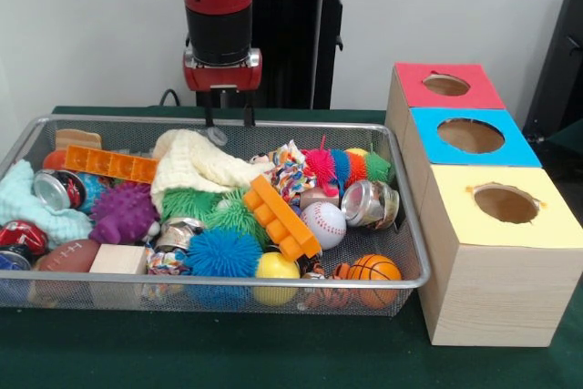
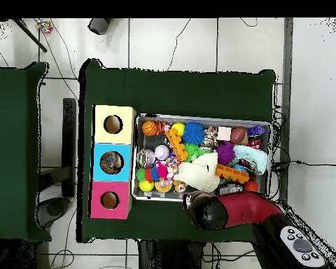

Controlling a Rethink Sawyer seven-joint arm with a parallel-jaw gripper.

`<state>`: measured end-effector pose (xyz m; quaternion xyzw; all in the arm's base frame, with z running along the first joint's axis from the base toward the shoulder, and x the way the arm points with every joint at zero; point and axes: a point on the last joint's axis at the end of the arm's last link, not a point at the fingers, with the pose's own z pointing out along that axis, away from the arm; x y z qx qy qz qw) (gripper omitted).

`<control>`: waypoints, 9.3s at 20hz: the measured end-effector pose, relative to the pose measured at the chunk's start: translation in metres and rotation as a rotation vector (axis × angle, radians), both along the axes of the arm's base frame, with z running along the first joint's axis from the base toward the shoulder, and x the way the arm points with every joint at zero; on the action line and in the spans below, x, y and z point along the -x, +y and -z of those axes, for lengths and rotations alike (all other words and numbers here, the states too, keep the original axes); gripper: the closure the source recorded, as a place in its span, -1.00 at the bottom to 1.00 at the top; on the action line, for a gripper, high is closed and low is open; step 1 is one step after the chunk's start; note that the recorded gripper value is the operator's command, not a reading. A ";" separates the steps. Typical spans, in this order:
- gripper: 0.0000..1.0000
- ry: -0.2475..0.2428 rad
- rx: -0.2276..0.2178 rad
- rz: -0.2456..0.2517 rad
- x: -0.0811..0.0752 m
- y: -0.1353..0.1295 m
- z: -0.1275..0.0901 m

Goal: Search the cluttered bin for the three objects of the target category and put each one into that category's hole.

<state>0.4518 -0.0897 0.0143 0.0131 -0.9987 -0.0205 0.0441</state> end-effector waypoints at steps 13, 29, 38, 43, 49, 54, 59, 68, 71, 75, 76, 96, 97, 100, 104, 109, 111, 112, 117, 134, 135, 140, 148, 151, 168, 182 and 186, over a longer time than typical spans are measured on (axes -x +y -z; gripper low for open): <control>-1.00 0.004 -0.016 0.041 0.001 -0.014 0.009; -1.00 0.012 -0.023 0.082 0.004 -0.031 0.015; -1.00 0.010 -0.019 0.091 0.003 -0.036 0.016; -1.00 0.023 -0.018 0.094 0.002 -0.038 0.019; 1.00 0.033 -0.010 0.105 -0.001 -0.045 0.025; 1.00 0.021 -0.002 0.112 -0.008 -0.051 0.026; 1.00 0.012 0.003 0.122 -0.012 -0.058 0.027; 1.00 0.010 0.005 0.148 -0.009 -0.070 0.026; 1.00 0.005 0.012 0.150 -0.010 -0.074 0.022; 1.00 -0.005 0.026 0.145 -0.009 -0.076 0.011; 1.00 -0.010 0.032 0.143 -0.009 -0.077 0.006; 1.00 -0.078 0.111 0.098 0.010 -0.057 -0.090; 1.00 -0.081 0.111 0.096 0.010 -0.055 -0.092; 1.00 -0.082 0.108 0.094 0.012 -0.053 -0.095; -1.00 -0.088 0.100 0.094 0.011 -0.055 -0.096; -1.00 -0.097 0.090 0.095 0.007 -0.055 -0.097; -1.00 -0.099 0.086 0.095 0.006 -0.055 -0.096; -1.00 -0.099 0.080 0.096 0.004 -0.055 -0.094; -1.00 -0.090 0.062 0.102 -0.001 -0.055 -0.084; -1.00 -0.082 0.039 0.117 -0.061 -0.065 -0.047; -1.00 -0.083 0.041 0.117 -0.064 -0.065 -0.046; -1.00 -0.099 0.048 0.106 -0.089 -0.061 -0.041; -1.00 -0.120 0.046 0.079 -0.119 -0.044 -0.025; -1.00 -0.115 0.042 0.072 -0.126 -0.037 -0.013; -1.00 -0.180 0.017 0.125 -0.090 -0.056 -0.005; -1.00 -0.165 0.071 0.154 -0.030 -0.081 -0.063; -1.00 -0.169 0.076 0.137 -0.031 -0.074 -0.067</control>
